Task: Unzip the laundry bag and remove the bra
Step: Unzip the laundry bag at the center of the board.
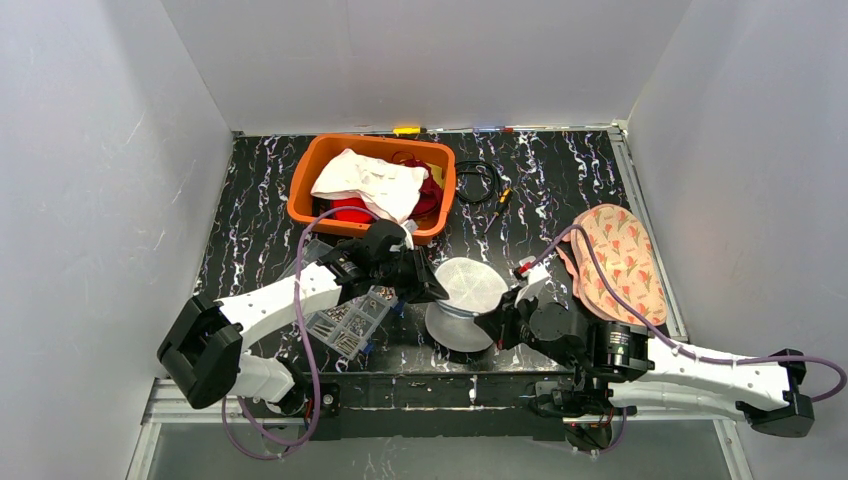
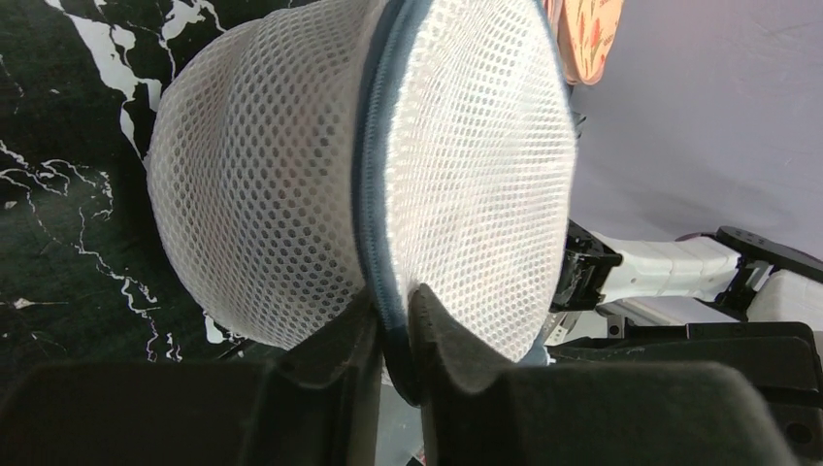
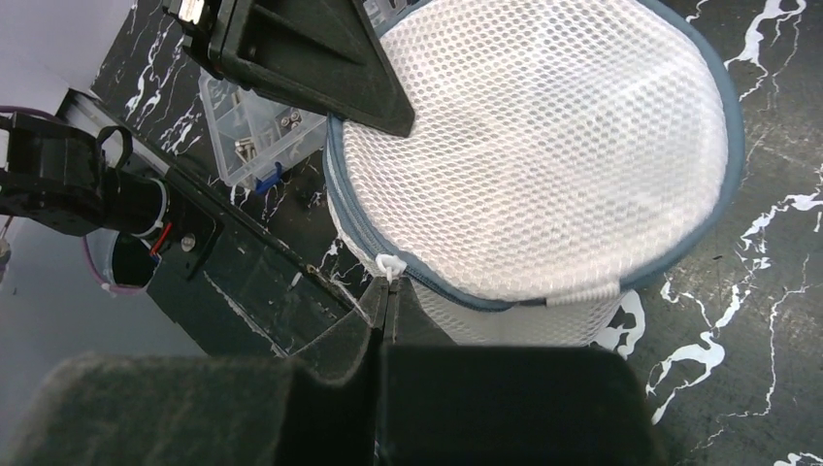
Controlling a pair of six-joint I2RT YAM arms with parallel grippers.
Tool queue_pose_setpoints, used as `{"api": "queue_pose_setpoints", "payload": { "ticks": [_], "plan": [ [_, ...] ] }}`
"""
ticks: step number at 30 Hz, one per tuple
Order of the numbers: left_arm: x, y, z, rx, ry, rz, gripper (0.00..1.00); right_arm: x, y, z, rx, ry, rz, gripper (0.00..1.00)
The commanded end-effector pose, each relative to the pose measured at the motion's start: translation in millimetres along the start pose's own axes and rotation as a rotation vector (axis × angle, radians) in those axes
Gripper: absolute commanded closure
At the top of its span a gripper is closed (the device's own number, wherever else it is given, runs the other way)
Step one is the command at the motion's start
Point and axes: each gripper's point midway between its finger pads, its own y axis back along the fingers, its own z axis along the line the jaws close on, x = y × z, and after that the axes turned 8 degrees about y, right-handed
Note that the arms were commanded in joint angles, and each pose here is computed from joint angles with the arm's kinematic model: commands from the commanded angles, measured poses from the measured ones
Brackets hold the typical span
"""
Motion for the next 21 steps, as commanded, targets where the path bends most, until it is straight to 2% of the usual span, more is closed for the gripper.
{"api": "queue_pose_setpoints", "payload": {
  "ticks": [1, 5, 9, 12, 21],
  "plan": [
    [-1, 8, -2, -0.004, -0.021, 0.005, 0.74, -17, 5, -4, 0.030, -0.029, -0.062, 0.99],
    [8, 15, -1, 0.016, -0.009, 0.025, 0.39, -17, 0, 2, 0.009, -0.034, -0.065, 0.99],
    [18, 30, -3, 0.069, 0.029, 0.013, 0.20, -16, -5, 9, -0.016, -0.034, -0.063, 0.99],
    [25, 36, -7, 0.100, 0.049, 0.004, 0.17, -16, -9, 15, -0.035, -0.031, -0.063, 0.99],
    [38, 27, -19, 0.097, 0.048, 0.029, 0.16, -18, -22, 40, -0.110, -0.021, -0.050, 0.99]
  ]
}}
